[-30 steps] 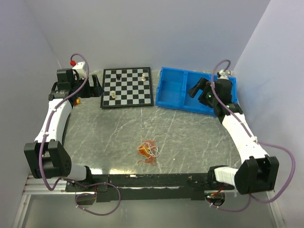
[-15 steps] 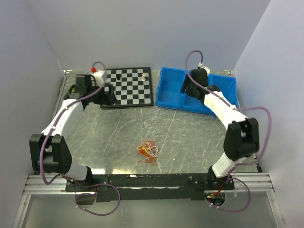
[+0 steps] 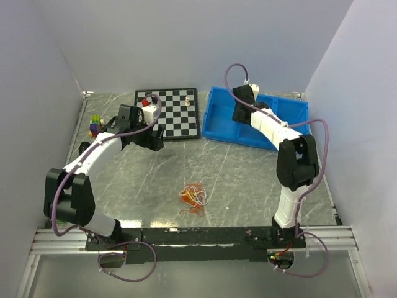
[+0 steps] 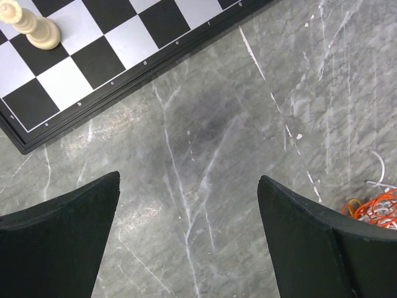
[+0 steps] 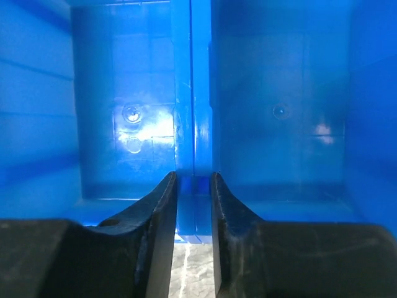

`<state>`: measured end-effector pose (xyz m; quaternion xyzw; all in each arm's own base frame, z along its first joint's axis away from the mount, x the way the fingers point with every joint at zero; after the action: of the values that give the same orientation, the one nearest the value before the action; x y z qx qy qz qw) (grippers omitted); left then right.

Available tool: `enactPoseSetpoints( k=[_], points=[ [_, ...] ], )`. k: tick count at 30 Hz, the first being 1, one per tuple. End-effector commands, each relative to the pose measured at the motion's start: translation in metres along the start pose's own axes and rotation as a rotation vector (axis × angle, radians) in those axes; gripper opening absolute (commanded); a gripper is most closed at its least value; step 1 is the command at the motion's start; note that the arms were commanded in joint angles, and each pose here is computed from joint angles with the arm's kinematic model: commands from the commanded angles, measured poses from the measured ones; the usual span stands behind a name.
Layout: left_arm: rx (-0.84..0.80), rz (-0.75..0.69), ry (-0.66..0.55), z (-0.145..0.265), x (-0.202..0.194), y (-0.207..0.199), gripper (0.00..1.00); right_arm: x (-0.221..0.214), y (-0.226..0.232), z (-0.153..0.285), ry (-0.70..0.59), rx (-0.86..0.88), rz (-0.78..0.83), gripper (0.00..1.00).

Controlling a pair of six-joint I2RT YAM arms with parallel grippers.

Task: Untangle the cables

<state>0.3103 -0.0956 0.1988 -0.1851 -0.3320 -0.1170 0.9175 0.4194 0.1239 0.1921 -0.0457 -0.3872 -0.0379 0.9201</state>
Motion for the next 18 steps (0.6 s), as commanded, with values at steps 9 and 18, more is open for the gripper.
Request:
enactPoseSetpoints(
  k=[9,18],
  points=[
    [0.042,-0.034,-0.036,0.005,0.001,0.003,0.97,-0.069,0.008,0.030,0.062,-0.047,0.060,0.05],
    [0.065,-0.053,-0.056,0.018,-0.003,0.002,0.97,-0.131,0.002,0.088,0.071,-0.042,0.049,0.01]
  ],
)
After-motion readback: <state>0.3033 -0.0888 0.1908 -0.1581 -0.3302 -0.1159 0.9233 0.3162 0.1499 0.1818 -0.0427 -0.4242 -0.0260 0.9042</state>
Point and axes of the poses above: each gripper's point midway between its finger pads, its own z axis back along the fingers, its own y axis along the line the jaws close on, x = y × z, the point moved 9 cm from there along z, back along the fingers, and after that the axes turned 11 degrees about z, right-handed, at the moved point
